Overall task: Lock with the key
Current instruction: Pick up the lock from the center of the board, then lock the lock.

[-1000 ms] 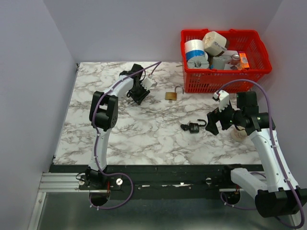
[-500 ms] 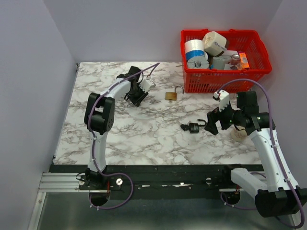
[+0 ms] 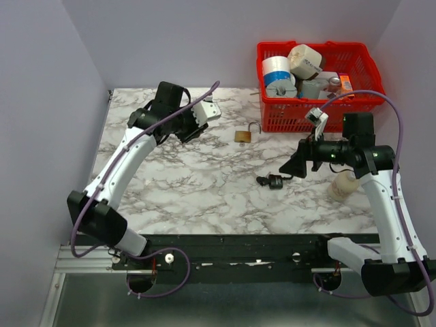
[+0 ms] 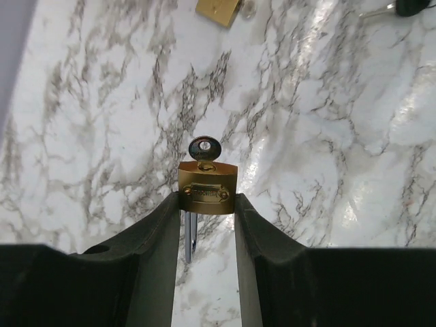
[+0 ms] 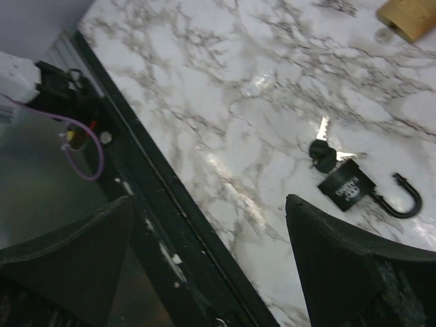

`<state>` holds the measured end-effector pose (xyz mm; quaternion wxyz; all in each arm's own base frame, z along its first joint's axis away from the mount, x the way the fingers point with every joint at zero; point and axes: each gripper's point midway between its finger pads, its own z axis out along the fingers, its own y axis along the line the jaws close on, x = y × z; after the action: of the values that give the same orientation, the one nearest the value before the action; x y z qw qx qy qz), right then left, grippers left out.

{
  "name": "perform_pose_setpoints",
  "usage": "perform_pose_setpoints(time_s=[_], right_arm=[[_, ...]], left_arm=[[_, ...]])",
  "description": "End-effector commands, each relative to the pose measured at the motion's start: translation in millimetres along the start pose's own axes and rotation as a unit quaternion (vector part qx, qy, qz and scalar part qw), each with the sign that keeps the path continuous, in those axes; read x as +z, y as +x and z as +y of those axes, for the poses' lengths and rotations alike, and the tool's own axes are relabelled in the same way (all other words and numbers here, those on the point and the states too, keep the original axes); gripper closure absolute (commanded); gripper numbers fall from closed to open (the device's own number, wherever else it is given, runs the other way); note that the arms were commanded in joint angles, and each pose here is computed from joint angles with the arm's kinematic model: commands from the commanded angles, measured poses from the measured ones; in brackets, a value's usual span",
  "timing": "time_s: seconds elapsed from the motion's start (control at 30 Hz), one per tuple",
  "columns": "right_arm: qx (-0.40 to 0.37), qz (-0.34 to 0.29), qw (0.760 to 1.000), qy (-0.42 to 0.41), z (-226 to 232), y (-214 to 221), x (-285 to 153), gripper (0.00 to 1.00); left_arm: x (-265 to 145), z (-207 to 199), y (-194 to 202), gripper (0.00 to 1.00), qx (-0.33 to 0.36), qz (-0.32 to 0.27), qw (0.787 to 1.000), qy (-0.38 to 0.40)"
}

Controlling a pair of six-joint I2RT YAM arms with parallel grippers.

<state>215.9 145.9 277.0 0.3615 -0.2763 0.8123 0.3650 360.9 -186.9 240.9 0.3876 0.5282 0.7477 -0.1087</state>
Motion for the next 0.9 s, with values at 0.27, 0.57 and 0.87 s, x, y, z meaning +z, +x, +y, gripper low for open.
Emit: perform_pose_setpoints(time_s=[0.27, 0.57, 0.87], right_arm=[[0.065, -0.016, 0.987, -0.145, 56.2, -60.1, 23.8, 0.12], [0.062, 0.021, 0.979, -0.194, 73.3, -67.4, 76.2, 0.18], [0.072, 0.069, 0.970, -0.221, 86.9, -54.9, 107.7, 0.23]], left_arm=[[-84.3, -116.0, -60.2, 0.69, 0.254, -0.079, 0.962, 0.052], [-73.6, -135.1, -72.6, 0.70, 0.317, -0.045, 0.947, 0.014], [-57.2, -138.0, -79.1, 0.73, 0.309, -0.041, 0.950, 0.012]])
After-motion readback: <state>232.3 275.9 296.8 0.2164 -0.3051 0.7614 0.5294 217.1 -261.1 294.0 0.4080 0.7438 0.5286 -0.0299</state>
